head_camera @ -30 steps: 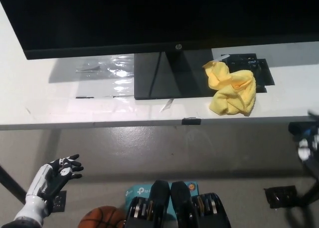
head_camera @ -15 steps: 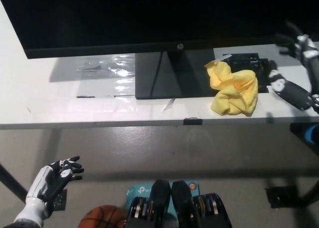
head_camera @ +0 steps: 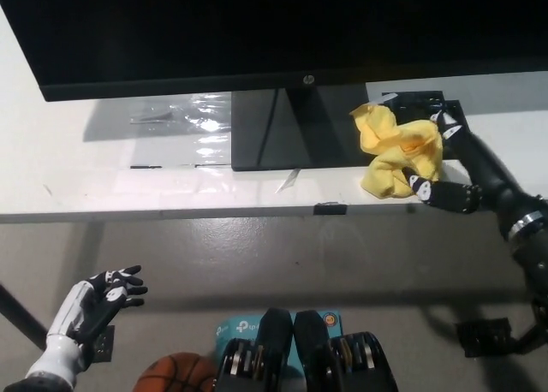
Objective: The robot uses its right hand to pick up the cloth kept in the middle of the desk and use it to wipe the monitor in the middle of the desk by swiping its screen twice
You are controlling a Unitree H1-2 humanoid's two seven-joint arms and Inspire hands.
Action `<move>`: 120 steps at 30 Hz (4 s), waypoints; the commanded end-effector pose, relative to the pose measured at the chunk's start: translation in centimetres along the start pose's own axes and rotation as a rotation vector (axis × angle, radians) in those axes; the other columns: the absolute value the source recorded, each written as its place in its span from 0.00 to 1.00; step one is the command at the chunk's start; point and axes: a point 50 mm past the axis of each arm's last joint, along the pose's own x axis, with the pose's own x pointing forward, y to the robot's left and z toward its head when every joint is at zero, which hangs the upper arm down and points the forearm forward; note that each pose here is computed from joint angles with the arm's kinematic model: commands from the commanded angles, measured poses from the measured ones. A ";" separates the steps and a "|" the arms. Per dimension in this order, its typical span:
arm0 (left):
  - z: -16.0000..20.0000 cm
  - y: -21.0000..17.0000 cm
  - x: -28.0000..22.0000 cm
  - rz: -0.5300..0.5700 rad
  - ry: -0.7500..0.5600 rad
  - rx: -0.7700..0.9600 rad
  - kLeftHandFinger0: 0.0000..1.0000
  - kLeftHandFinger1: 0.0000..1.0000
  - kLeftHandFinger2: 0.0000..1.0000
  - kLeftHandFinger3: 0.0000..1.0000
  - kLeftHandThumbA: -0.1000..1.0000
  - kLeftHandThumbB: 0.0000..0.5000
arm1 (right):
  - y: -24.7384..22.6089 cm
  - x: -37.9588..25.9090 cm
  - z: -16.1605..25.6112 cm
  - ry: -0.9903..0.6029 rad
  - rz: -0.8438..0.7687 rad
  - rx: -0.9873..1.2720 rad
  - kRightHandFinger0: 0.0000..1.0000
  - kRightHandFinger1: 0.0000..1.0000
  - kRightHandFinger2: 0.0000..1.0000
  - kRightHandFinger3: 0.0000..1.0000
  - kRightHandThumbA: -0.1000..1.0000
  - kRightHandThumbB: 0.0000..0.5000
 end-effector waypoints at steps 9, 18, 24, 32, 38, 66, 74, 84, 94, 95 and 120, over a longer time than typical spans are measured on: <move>1.0 0.3 0.3 -0.032 -0.034 0.019 0.73 0.69 0.84 1.00 0.33 0.01 | -0.4 4.2 -0.9 0.118 0.025 -0.109 1.00 1.00 1.00 1.00 0.61 0.69; 1.0 0.3 0.5 -0.029 -0.026 0.020 0.75 0.68 0.85 1.00 0.35 0.04 | -1.5 7.2 -0.7 0.144 0.006 -0.128 1.00 1.00 1.00 1.00 0.63 0.66; 1.4 0.3 0.5 -0.031 -0.031 0.028 0.76 0.69 0.86 1.00 0.35 0.04 | -1.5 8.4 -0.2 0.141 0.006 -0.137 1.00 1.00 1.00 1.00 0.63 0.66; 1.9 0.2 0.9 -0.034 -0.039 0.027 0.77 0.69 0.86 1.00 0.36 0.02 | 0.2 8.5 -0.6 0.160 0.046 -0.144 1.00 1.00 1.00 1.00 0.57 0.62; 2.1 0.3 1.0 -0.041 -0.055 0.037 0.76 0.69 0.86 1.00 0.35 0.01 | 1.2 8.3 -1.7 0.154 0.119 -0.222 1.00 1.00 1.00 1.00 0.33 0.16; 1.4 0.1 0.7 -0.055 -0.039 0.032 0.77 0.71 0.88 1.00 0.40 0.02 | 4.5 6.1 -3.7 -0.002 -0.254 -0.142 0.00 0.10 0.35 0.10 0.00 0.00; 1.1 0.1 0.6 -0.062 -0.031 0.025 0.76 0.71 0.88 1.00 0.40 0.04 | 5.4 4.8 -4.6 0.007 -0.385 0.079 0.00 0.09 0.42 0.16 0.00 0.00; 0.5 0.0 0.2 -0.066 -0.026 0.018 0.75 0.72 0.88 1.00 0.37 0.01 | 4.0 3.5 -2.8 -0.037 -0.629 0.602 0.00 0.01 0.36 0.43 0.00 0.43; 0.1 0.1 0.0 -0.058 -0.013 0.013 0.74 0.72 0.87 1.00 0.36 0.00 | -0.5 2.6 -0.4 -0.138 -0.750 1.062 0.00 0.00 0.28 0.41 0.00 0.29; 0.2 0.1 0.0 -0.055 -0.014 0.017 0.75 0.72 0.87 1.00 0.37 0.01 | -1.0 2.7 0.0 -0.150 -0.764 1.096 0.00 0.00 0.26 0.37 0.00 0.32; 0.3 0.4 -0.4 -0.061 -0.016 0.025 0.73 0.72 0.88 1.00 0.39 0.02 | -14.1 6.6 13.6 -0.551 -0.931 1.154 0.00 0.00 0.15 0.06 0.00 0.43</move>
